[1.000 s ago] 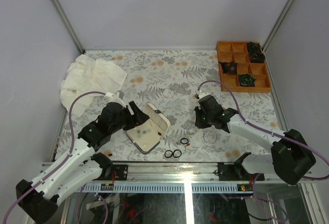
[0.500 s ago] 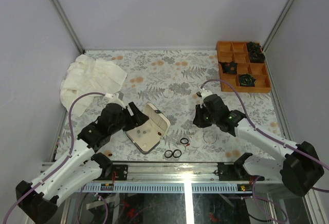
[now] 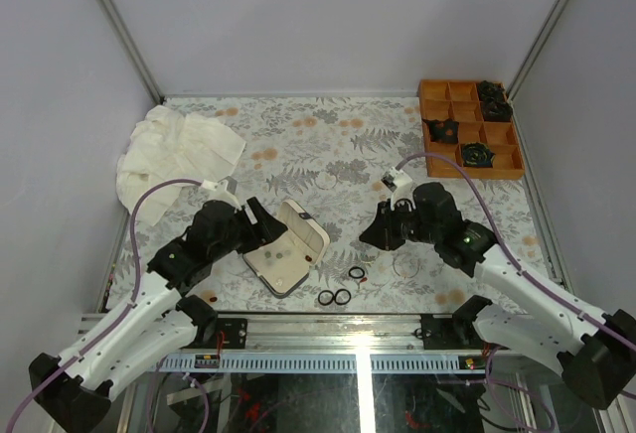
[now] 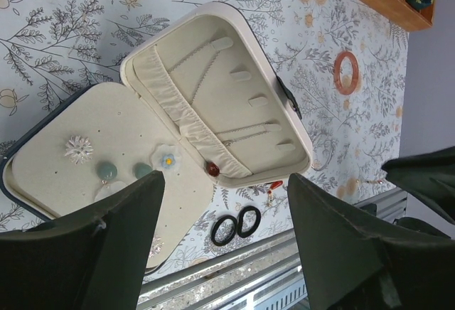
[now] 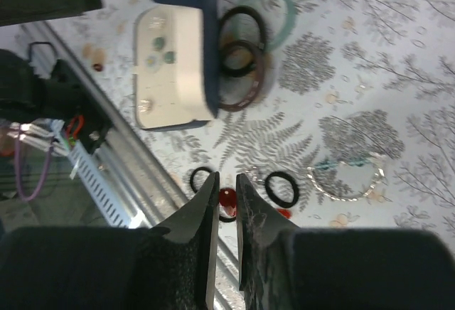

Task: Organize the mixed jewelry
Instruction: Pick up the jewelry from the center of the board, then place the jewelry in the jewelry box.

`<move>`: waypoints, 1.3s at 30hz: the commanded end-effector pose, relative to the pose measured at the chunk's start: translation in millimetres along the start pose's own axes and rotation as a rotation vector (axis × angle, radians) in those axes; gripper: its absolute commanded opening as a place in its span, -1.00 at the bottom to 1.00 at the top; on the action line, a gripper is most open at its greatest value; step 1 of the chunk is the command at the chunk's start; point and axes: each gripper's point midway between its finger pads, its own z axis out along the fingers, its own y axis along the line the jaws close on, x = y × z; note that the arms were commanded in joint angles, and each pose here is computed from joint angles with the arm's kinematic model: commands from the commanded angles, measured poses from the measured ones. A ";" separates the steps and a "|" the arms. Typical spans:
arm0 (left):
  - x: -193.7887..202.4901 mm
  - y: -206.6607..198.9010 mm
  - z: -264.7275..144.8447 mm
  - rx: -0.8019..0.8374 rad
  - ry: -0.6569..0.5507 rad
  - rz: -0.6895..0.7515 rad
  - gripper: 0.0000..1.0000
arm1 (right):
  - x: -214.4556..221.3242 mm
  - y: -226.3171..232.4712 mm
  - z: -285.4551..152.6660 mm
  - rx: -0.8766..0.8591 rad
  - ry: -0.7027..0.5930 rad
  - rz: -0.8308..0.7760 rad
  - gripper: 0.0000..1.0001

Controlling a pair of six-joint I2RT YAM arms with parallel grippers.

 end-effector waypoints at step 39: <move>20.5 -88.7 -39.6 0.682 -0.005 0.138 0.47 | -62.3 143.0 -75.8 -0.676 -0.175 -0.070 -0.71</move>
